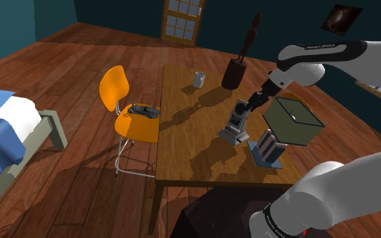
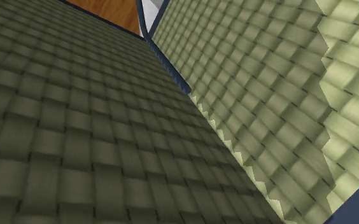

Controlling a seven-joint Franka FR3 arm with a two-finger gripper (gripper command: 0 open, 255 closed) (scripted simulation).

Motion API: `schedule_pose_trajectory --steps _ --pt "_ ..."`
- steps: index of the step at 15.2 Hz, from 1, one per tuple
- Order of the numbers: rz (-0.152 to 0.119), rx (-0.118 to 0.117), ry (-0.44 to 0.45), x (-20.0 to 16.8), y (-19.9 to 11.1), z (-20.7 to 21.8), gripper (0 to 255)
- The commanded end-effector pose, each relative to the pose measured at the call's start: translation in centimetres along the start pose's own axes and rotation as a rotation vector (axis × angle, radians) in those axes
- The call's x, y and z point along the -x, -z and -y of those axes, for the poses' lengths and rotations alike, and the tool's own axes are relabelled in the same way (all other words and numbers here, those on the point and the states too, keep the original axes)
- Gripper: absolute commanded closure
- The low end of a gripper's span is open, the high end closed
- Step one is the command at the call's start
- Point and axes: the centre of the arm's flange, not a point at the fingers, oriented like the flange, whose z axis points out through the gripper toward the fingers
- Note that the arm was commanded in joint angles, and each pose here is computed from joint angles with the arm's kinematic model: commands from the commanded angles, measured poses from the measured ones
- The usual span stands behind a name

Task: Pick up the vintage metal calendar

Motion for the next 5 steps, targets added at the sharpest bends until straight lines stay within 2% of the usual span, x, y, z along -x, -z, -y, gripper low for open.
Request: schedule_pose_trajectory --steps 1,5 --pt "-0.001 0.000 0.000 -0.3 1.0 0.4 255" --pt "-0.001 0.000 0.000 -0.5 2.1 0.8 255"
